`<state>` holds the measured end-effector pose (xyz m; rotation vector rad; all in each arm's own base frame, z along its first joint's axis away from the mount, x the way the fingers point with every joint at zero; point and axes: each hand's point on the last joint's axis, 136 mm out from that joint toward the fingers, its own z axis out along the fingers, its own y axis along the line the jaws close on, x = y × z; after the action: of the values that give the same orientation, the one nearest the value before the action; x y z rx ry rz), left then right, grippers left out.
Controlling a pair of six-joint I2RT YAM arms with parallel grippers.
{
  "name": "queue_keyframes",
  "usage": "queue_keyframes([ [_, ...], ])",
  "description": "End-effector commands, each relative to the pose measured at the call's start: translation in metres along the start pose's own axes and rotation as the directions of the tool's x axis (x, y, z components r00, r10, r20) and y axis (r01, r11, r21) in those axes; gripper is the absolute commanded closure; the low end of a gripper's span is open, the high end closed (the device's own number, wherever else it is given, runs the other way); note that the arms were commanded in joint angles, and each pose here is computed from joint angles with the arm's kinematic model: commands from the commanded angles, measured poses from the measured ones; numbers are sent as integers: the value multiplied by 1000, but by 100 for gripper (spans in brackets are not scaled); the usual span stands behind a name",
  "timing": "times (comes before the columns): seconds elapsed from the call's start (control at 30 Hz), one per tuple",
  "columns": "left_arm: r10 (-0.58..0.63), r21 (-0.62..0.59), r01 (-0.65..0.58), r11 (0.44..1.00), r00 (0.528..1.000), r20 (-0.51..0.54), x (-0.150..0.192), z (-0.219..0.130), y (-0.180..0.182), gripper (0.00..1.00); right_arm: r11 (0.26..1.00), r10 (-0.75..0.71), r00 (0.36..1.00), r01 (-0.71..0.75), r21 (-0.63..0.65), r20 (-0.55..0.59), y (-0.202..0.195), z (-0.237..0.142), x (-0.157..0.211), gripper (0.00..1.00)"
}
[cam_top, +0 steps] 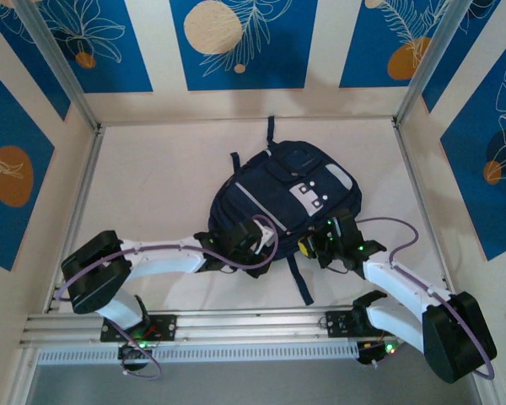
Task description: Pack books, pencil case, and school supplies into a backpack
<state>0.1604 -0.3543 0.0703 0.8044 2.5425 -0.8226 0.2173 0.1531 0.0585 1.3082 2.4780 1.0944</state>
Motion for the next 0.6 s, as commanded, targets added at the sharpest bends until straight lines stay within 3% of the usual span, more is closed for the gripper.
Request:
queue_keyframes([
  [0.0, 10, 17, -10, 1000, 1000, 24, 2, -9, -7, 100, 1000, -11, 999, 11, 6, 38, -5, -4, -8, 100],
  [0.57, 5, -75, -3, 997, 1000, 26, 21, -23, 20, 100, 1000, -5, 1000, 5, -4, 31, -9, -8, -13, 100],
])
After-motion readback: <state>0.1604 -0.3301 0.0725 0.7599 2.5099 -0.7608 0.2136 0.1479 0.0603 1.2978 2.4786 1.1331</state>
